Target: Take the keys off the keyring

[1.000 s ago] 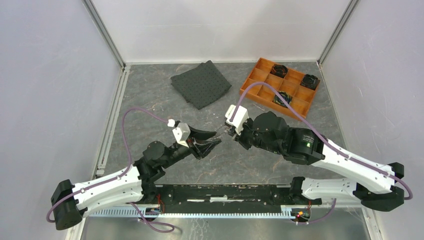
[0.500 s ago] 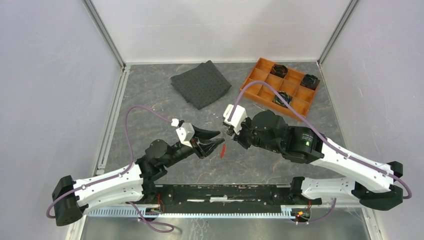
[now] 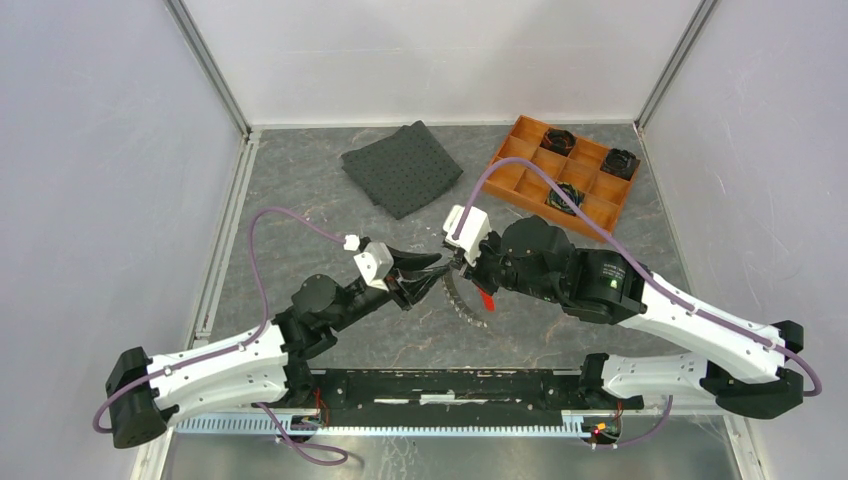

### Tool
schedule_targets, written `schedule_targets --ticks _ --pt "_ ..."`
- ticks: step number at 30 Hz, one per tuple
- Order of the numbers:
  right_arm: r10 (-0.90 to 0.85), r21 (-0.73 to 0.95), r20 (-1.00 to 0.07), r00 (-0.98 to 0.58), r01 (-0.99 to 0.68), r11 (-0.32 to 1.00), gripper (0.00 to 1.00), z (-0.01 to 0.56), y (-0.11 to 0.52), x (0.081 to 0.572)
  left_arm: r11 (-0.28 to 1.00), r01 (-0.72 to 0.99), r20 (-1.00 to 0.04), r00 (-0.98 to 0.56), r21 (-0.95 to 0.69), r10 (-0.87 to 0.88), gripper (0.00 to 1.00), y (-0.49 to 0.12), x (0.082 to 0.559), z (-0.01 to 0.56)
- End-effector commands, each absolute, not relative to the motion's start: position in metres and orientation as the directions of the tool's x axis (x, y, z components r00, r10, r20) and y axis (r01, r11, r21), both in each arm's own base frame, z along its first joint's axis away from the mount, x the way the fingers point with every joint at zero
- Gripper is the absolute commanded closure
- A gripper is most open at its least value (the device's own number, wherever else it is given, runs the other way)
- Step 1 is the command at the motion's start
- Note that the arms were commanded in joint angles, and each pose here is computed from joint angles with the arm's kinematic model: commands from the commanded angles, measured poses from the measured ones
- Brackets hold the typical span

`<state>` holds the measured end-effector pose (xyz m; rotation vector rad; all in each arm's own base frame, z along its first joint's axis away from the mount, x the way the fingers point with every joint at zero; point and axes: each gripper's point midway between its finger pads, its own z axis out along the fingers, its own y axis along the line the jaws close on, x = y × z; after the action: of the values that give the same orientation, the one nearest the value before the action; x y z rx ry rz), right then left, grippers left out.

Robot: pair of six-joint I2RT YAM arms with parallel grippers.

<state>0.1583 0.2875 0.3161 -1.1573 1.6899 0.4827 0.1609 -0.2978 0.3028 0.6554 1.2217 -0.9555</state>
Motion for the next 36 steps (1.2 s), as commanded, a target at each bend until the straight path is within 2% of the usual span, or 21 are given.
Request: schedule_targets --ticks 1,17,22,26,28,36 --pt "-0.409 -0.19 -0.912 -0.02 -0.865 0.465 0.99 0.344 0.292 0.157 0.466 0.885 -0.956 0.122 -0.018 -0.269 0.63 -0.299 0.157 0.323" --pt "-0.406 -0.178 -0.913 -0.024 -0.874 0.452 0.99 0.343 0.296 0.154 0.48 0.877 -0.957 0.154 0.017 -0.247 0.66 -0.305 0.16 0.324" --pt "-0.407 -0.178 -0.913 -0.024 -0.874 0.452 0.99 0.342 0.295 0.154 0.491 0.871 -0.955 0.162 0.021 -0.248 0.74 -0.305 0.161 0.326" --pt "-0.409 -0.179 -0.912 -0.029 -0.869 0.461 0.99 0.34 0.293 0.155 0.489 0.872 -0.954 0.162 0.018 -0.254 0.87 -0.305 0.16 0.327" --pt "-0.408 -0.181 -0.913 -0.032 -0.863 0.472 0.99 0.341 0.291 0.156 0.496 0.868 -0.955 0.156 0.01 -0.254 0.97 -0.304 0.161 0.325" --pt "-0.418 -0.202 -0.907 -0.049 -0.821 0.533 0.99 0.34 0.276 0.164 0.498 0.867 -0.956 0.141 -0.007 -0.258 0.98 -0.302 0.159 0.32"
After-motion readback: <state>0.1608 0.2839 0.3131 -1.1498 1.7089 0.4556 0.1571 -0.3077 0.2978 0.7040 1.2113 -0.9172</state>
